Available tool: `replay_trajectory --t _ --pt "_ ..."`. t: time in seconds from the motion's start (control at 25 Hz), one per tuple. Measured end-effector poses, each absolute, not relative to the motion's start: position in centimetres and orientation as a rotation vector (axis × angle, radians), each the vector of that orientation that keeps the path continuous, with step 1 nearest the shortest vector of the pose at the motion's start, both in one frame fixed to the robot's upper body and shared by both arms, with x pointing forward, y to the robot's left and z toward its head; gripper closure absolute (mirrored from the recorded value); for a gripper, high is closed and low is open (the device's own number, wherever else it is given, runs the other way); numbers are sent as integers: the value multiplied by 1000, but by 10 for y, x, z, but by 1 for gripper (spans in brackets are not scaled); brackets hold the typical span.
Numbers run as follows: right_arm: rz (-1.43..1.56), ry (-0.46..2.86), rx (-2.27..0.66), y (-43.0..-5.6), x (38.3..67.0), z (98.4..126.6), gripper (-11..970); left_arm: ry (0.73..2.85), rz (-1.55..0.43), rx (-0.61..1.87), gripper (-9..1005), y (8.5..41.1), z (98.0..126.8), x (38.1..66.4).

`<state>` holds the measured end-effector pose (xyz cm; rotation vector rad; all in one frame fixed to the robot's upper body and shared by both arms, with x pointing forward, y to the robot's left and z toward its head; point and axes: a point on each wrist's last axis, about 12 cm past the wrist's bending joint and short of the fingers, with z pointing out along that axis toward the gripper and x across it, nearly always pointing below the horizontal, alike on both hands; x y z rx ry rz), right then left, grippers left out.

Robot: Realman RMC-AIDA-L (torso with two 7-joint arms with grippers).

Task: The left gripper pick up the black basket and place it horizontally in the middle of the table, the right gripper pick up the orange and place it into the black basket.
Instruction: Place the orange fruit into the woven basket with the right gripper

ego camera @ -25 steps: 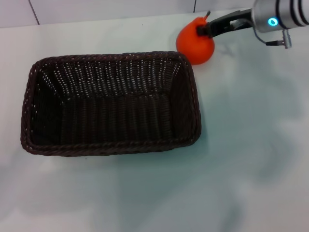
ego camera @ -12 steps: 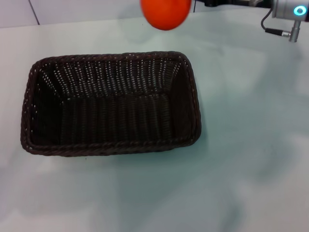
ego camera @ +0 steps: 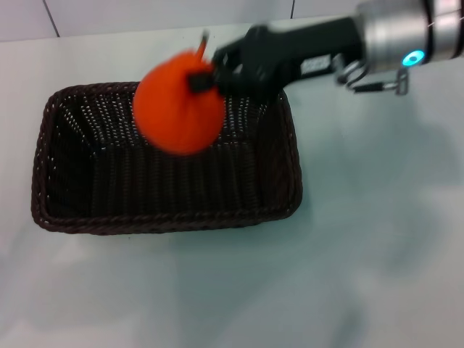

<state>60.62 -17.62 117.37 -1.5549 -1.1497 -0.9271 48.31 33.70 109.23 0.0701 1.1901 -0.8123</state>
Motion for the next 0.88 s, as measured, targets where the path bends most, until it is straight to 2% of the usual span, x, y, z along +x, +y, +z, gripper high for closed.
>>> replay_trajectory --t 0.28,0.4,0.6,0.84,0.88 --pt "-875 -1197 -1596 -159 604 1163 839 1188 -823 59 109 336 1090 481" --pt "-882 -1186 -1600 -160 604 1162 617 1190 -823 56 109 336 1089 480" --pt "-914 -1157 -1590 -165 604 1162 369 1187 -826 56 108 336 1089 477" --pt "-1111 -1049 -1486 -185 599 1163 214 1173 -832 63 108 336 1090 475" --pt "-1170 -1018 -1462 -191 597 1162 214 1171 -831 61 108 337 1090 475"
